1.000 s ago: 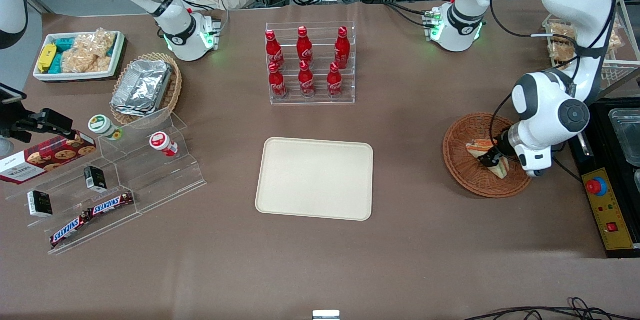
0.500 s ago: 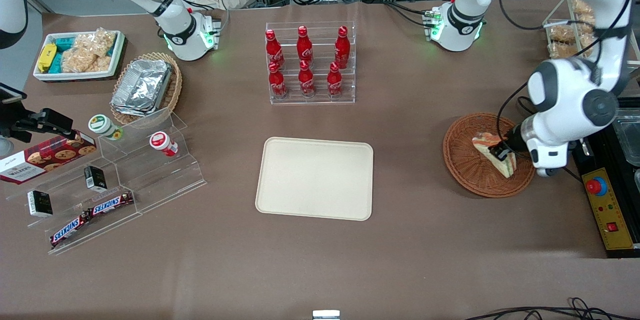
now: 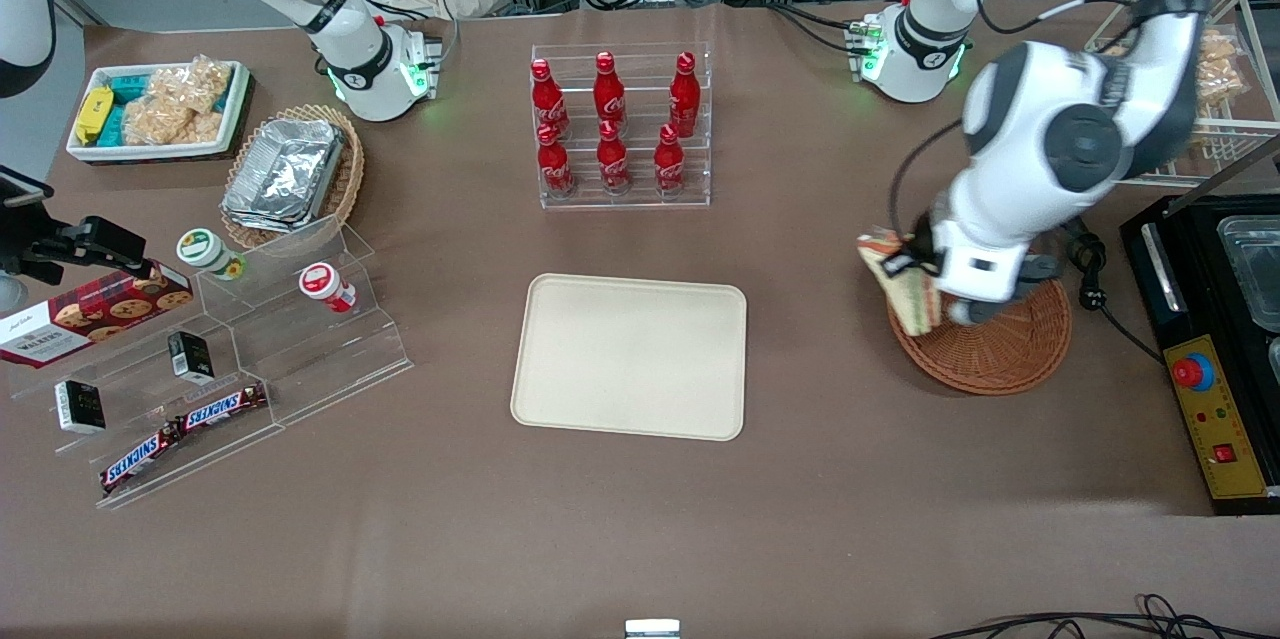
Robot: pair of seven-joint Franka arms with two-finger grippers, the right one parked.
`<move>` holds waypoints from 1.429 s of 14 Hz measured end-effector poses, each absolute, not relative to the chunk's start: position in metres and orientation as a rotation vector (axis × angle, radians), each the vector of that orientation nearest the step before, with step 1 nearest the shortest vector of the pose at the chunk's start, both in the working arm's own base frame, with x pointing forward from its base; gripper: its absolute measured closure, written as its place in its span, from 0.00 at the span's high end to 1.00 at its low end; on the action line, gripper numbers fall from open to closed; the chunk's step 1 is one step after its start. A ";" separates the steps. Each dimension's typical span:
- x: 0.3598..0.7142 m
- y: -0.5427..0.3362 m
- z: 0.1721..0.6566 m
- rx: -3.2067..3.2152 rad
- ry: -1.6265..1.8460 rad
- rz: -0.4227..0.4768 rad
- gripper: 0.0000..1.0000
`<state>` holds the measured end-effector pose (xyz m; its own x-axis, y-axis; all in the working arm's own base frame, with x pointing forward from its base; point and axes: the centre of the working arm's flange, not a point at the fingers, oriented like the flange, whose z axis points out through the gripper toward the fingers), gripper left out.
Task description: Place sandwich from basket to tray
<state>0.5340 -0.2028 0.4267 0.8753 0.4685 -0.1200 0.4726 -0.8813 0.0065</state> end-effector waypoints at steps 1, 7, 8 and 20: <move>0.529 -0.228 0.424 3.009 0.683 -0.151 0.20; 0.511 -0.355 0.341 3.018 0.191 0.105 0.20; 0.512 -0.364 0.319 3.016 0.122 0.141 0.20; 0.529 -0.378 0.238 2.989 -0.064 0.303 0.73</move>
<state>0.5292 -0.3784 0.2381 0.9789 -0.0287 0.2022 -0.0561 -0.9898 0.1311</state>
